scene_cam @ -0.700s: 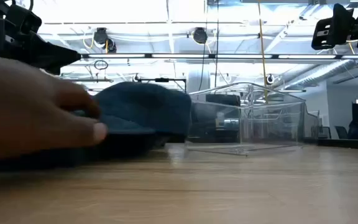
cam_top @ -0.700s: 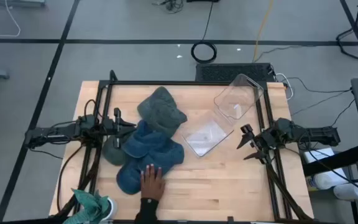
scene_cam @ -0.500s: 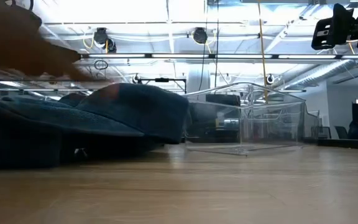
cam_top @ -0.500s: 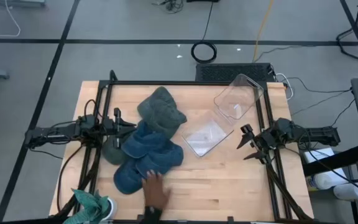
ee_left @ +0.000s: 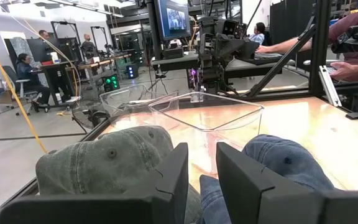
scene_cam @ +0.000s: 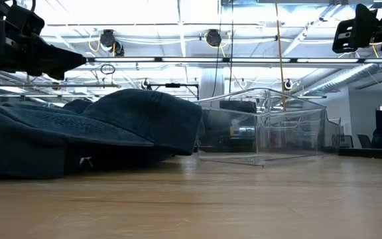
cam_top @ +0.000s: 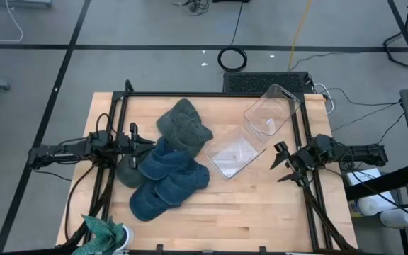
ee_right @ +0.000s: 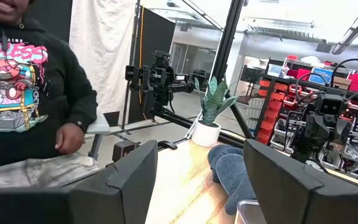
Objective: Pick & Place hat
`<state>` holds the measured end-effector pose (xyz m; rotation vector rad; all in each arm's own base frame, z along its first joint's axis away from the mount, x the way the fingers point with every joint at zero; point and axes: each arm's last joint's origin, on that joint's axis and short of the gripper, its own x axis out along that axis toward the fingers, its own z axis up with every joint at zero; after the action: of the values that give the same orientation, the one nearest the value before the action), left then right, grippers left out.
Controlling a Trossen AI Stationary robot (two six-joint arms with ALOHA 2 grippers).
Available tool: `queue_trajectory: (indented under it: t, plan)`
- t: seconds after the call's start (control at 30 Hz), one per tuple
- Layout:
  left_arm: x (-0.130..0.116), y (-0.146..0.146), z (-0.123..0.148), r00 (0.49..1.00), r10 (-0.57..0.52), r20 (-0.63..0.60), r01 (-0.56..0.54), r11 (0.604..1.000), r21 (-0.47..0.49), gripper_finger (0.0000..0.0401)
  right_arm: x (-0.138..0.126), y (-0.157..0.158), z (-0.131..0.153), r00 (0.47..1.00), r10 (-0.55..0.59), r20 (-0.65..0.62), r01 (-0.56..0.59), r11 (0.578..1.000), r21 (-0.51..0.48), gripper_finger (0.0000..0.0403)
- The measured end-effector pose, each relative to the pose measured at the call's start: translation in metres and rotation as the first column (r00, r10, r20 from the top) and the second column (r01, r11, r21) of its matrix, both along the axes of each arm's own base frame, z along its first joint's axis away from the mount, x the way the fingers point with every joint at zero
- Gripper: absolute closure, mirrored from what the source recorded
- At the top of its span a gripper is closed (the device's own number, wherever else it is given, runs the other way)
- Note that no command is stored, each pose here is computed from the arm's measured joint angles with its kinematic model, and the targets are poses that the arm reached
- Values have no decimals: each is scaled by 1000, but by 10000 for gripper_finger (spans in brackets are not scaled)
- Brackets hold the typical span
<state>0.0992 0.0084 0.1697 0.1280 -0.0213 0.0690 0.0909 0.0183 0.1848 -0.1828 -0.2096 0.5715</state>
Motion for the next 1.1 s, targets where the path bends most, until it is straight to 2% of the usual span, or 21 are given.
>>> queue_trajectory:
  t: [0.17, 0.33, 0.43, 0.6, 0.7, 0.93, 0.97, 1.07, 1.1]
  plan:
    - [0, 0, 0, 1000, 0, 0, 0, 1000, 0, 308, 0, 0, 0, 1000, 0, 2, 0, 1000, 1, 176]
    - [0, 0, 0, 1000, 0, 0, 0, 1000, 0, 308, -1, -2, 10, 991, -70, 112, 68, 997, 20, 177]
    - [0, 0, 0, 1000, 0, 0, 0, 1000, 0, 308, -2, -2, 15, 993, -58, 104, 46, 993, 107, 177]
    - [0, 0, 0, 1000, 0, 1, 0, 1000, 0, 308, -3, -2, 18, 1000, -2, 21, -4, 957, 290, 177]
    - [0, 0, 0, 1000, 0, 1, 0, 1000, 0, 308, -3, -2, 17, 1000, 10, -2, -9, 947, 322, 177]
    - [0, 0, 2, 1000, 0, 17, -1, 1000, 12, 308, -3, -2, 17, 1000, 10, -4, -8, 947, 322, 177]
    - [0, 0, 3, 1000, -2, 30, 2, 1000, -7, 308, -3, -2, 17, 1000, 10, -1, -9, 947, 322, 177]
    - [0, -2, 7, 995, -52, 86, 68, 977, -201, 308, -3, -2, 18, 1000, 6, 4, -7, 948, 318, 177]
    - [-1, -2, 9, 992, -62, 107, 86, 967, -240, 308, -3, -2, 17, 1000, 4, 3, -5, 948, 318, 177]
